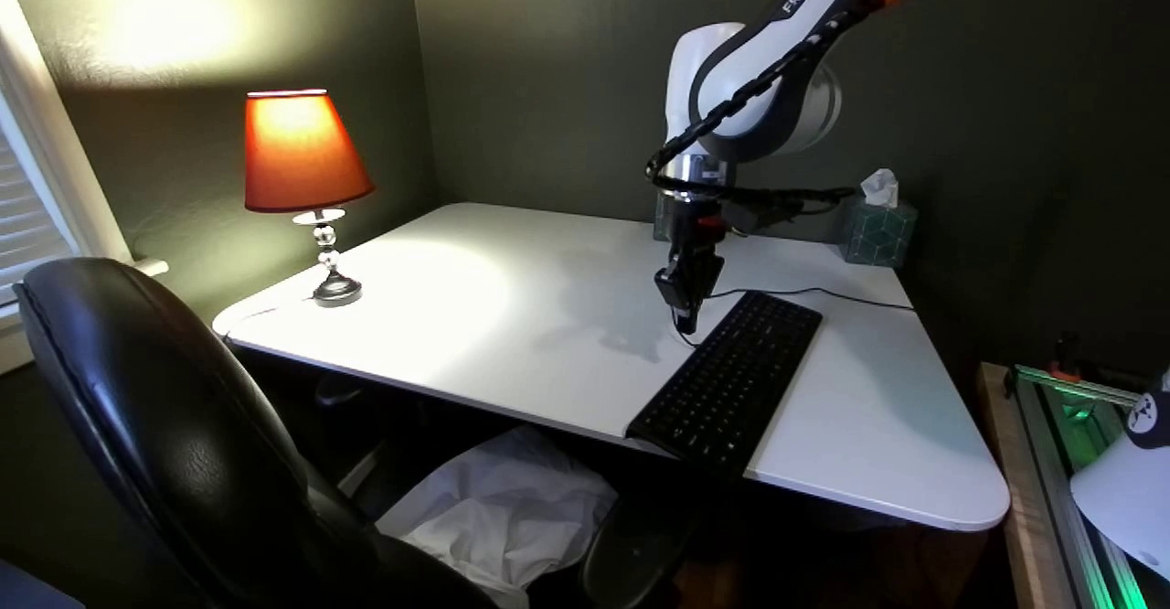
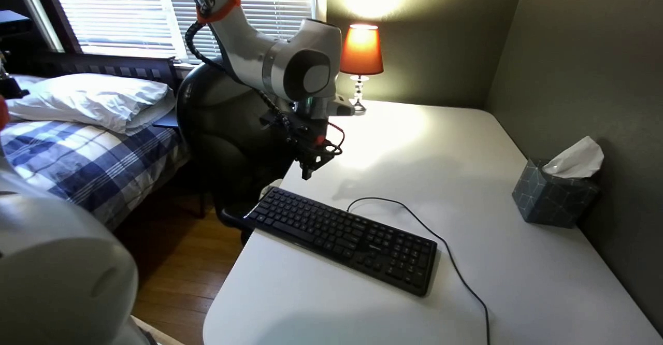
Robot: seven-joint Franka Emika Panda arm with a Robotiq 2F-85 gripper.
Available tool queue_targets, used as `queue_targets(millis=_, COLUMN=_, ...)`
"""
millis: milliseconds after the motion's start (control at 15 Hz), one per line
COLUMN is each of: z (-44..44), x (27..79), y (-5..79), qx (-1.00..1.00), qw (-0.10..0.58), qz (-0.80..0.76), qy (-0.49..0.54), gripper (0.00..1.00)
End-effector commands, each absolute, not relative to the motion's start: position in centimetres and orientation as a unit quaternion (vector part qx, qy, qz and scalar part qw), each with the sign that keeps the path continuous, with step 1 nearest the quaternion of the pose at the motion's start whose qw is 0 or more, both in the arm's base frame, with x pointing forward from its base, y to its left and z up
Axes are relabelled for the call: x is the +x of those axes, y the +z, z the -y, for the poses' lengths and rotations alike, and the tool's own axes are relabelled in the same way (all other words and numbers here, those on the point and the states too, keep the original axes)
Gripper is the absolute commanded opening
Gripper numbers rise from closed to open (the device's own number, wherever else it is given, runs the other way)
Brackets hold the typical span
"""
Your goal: Press a key on the keyboard
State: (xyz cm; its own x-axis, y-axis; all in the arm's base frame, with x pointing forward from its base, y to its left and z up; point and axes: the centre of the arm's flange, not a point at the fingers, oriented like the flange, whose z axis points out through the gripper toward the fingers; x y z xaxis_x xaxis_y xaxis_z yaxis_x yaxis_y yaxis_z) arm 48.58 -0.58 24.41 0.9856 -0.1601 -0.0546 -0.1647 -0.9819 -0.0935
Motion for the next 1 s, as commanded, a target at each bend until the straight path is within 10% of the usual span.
queue_targets(millis=0, z=1.6, x=49.2, y=22.9, qx=-0.993, qw=0.049, qz=-0.094, qy=0.050, gripper=0.00)
queue_targets(millis=933, z=4.2, x=49.3, y=20.5, qx=-0.986, qw=0.053, qz=-0.122, qy=0.099, gripper=0.00)
